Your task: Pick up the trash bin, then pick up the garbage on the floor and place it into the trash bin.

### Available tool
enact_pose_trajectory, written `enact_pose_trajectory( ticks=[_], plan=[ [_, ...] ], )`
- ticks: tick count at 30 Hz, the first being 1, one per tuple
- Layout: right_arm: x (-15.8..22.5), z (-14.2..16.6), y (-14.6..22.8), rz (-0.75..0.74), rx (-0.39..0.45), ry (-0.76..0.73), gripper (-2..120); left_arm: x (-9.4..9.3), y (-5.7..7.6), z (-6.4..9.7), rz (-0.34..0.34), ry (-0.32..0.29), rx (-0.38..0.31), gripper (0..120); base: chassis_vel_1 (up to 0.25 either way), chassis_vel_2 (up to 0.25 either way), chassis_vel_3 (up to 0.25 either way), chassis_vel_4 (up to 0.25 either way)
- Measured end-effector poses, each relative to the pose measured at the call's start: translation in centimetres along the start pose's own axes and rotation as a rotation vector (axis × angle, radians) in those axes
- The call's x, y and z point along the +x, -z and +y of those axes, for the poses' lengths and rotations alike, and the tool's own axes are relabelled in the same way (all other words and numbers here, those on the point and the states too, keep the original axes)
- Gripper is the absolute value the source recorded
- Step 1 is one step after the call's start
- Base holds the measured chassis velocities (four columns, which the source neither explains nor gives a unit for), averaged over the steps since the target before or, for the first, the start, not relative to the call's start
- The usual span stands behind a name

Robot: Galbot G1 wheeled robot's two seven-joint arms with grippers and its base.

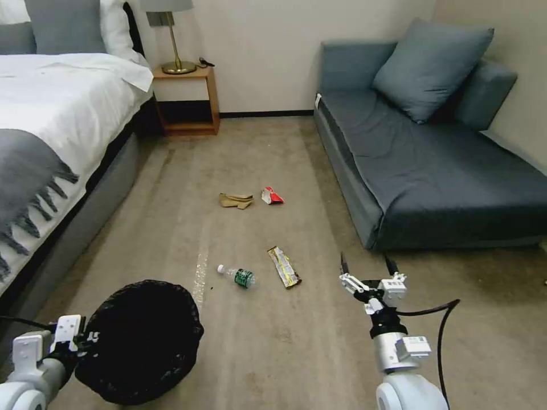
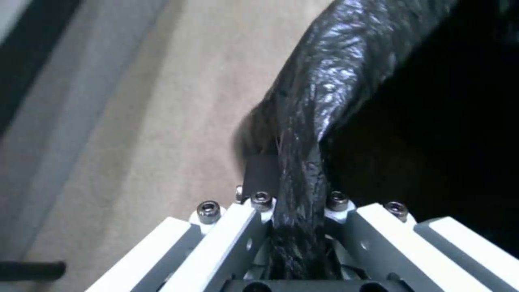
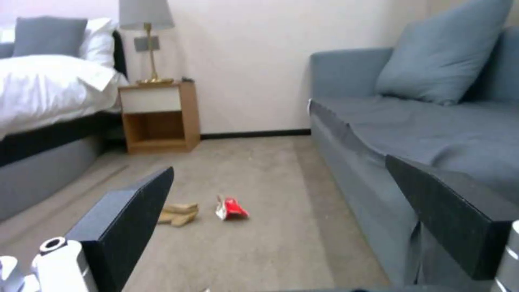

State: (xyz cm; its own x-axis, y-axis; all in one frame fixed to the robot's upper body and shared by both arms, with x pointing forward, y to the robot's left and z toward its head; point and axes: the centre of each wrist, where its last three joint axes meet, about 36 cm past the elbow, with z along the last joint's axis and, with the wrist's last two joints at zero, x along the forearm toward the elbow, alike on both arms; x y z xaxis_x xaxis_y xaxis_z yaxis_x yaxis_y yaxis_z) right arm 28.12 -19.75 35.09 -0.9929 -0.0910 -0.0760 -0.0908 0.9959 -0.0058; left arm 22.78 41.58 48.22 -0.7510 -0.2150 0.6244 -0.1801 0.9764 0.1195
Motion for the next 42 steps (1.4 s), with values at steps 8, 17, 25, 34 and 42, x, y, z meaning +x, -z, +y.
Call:
enact_pose_trajectory(
  ticks=[8,17,25,34,42],
  plan=[
    [0.1,-0.1,-2.1,0.032,0.003,0.012,100,2.3,1.5,2.1,-0.057,0.075,0.015,3,0.0,0.0,0.0,0.0],
    [0.1,-0.3,-4.1,0.002,-0.009,0.064,100,3.6,1.3,3.6,-0.063,0.128,0.037,3,0.0,0.0,0.0,0.0],
    [0.6,-0.5,-4.7,0.003,0.006,0.089,100,3.3,1.4,3.0,-0.073,0.123,0.034,3,-0.013,0.016,0.02,-0.014],
    [1.2,0.0,-5.3,0.035,0.038,0.123,100,2.6,1.2,3.1,-0.069,0.116,0.041,3,-0.161,0.174,0.173,-0.172],
    [1.7,1.0,-6.1,0.068,0.041,0.15,100,2.2,1.2,3.3,-0.066,0.111,0.044,3,-0.265,0.259,0.256,-0.267]
  ],
)
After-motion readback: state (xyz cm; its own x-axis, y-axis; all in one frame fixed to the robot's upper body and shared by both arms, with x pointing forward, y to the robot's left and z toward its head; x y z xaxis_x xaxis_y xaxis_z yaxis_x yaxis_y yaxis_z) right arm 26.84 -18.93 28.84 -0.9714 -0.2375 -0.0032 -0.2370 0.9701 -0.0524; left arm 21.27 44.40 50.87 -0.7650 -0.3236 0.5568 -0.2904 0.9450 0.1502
